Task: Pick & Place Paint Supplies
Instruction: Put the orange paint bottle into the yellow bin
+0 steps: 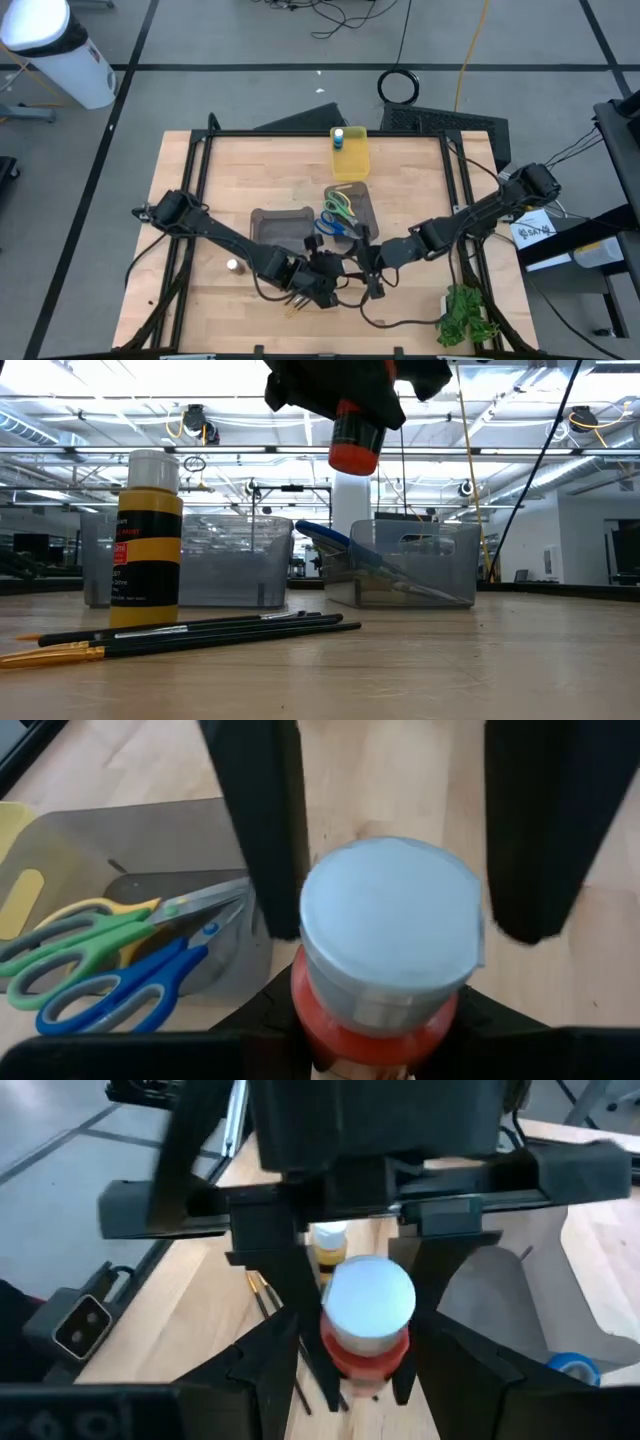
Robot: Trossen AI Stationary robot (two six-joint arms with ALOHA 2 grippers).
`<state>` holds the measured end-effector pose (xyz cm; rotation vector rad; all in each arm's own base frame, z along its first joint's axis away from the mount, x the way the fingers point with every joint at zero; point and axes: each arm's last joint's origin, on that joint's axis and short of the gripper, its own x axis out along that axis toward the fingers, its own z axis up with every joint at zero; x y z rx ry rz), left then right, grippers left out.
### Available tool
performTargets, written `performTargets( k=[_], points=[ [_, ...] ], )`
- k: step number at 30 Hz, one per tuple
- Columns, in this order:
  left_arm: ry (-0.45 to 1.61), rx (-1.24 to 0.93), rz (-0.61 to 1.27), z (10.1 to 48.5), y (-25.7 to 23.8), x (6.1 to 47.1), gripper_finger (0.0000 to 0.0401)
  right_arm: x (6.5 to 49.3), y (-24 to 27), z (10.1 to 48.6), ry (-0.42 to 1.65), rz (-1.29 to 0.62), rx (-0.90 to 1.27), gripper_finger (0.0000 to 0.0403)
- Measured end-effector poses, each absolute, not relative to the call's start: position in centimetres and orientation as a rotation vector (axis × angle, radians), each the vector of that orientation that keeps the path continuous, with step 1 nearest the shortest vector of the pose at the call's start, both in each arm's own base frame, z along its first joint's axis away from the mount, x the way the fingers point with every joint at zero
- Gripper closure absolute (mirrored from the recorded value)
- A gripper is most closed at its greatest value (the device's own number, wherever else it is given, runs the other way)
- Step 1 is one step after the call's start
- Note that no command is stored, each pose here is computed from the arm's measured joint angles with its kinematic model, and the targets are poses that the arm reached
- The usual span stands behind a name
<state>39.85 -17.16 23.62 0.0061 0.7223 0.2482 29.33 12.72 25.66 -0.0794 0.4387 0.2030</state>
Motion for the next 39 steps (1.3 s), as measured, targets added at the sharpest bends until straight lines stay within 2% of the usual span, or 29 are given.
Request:
performTargets(
  k=[7, 15, 22, 26, 32, 35, 39],
  points=[
    [0.722, 0.000, 0.259, 23.6, -16.7, 40.1, 0.0283, 29.4, 12.7, 25.8, 0.419, 0.202, -0.071, 0.0225],
    [0.730, -0.004, 0.263, 23.5, -16.3, 40.2, 0.0283, 29.8, 12.4, 25.4, 0.428, 0.186, -0.073, 0.0297],
    [0.725, 0.000, 0.276, 23.5, -16.3, 40.2, 0.0282, 30.0, 12.3, 25.1, 0.436, 0.153, -0.106, 0.0302],
    [0.734, -0.020, 0.240, 24.5, -16.2, 39.8, 0.0238, 30.0, 12.2, 25.0, 0.447, 0.141, -0.109, 0.0302],
    [0.619, -0.014, 0.158, 29.2, -16.5, 38.2, 0.0162, 29.9, 12.1, 24.8, 0.481, 0.137, -0.099, 0.0302],
    [0.569, 0.019, 0.171, 31.0, -16.7, 37.0, 0.0140, 29.6, 11.9, 23.8, 0.550, 0.129, -0.121, 0.0302],
    [0.515, 0.084, 0.251, 31.9, -17.1, 35.4, 0.0123, 29.5, 10.4, 25.2, 0.518, 0.084, -0.070, 0.0302]
  ],
)
